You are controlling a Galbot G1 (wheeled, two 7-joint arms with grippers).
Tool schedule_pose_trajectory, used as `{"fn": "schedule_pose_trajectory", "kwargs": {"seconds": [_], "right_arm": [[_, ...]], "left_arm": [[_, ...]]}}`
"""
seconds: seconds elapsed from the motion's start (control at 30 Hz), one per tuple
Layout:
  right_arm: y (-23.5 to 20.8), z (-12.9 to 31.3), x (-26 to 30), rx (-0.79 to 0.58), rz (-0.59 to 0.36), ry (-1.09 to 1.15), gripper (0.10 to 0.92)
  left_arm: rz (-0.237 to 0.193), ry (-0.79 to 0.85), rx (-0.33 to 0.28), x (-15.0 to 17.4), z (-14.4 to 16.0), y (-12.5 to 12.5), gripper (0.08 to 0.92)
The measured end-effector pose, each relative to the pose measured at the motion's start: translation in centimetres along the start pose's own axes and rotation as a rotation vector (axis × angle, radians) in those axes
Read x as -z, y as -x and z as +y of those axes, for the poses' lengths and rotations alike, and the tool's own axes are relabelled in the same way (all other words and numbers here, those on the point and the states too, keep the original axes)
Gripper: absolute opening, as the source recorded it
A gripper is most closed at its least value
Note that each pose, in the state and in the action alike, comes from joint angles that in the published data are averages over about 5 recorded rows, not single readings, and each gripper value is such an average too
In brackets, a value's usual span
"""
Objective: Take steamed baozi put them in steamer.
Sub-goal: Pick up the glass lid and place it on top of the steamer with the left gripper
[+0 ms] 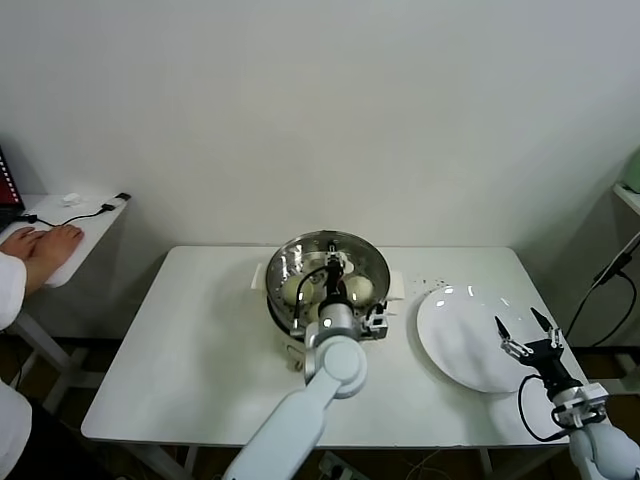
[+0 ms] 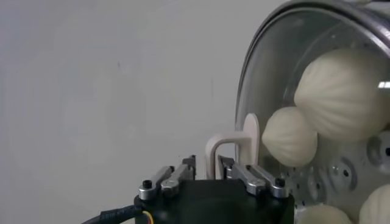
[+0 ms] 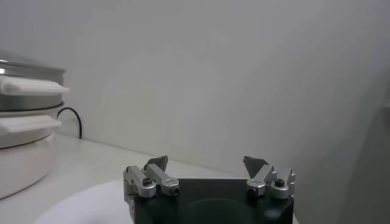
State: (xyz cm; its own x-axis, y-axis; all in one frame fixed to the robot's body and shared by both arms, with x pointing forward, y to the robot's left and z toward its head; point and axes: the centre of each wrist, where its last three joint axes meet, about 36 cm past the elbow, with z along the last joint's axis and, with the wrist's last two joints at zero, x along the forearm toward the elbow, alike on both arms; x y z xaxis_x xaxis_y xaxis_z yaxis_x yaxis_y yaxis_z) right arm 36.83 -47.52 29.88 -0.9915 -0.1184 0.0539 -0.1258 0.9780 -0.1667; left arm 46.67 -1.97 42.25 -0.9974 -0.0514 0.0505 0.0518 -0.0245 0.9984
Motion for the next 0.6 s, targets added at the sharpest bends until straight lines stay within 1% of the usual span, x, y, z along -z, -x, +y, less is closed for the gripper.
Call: {"fn": "schedule_pose_trajectory", "kwargs": {"seconds": [0.3,0.5,0.6], "right_arm": [[0.0,-0.1,-0.1,0.000,0.007,0.000,0.823],[0.0,-0.1,-0.1,-0.004,0.013,0.001,0.823],[-0.1,0.0,-0.1,-0.009,0.022,-0.001,0.823]], "left_arm": [[-0.029,-0.015,-0.014,-0.7,1.1,-1.9,0.590],[-0.047,-0.037,-0.008,-1.7,2.2,-3.4,0.758],[-0.052,-0.051,0.000,-2.4,2.7,-4.2,0.809]]}}
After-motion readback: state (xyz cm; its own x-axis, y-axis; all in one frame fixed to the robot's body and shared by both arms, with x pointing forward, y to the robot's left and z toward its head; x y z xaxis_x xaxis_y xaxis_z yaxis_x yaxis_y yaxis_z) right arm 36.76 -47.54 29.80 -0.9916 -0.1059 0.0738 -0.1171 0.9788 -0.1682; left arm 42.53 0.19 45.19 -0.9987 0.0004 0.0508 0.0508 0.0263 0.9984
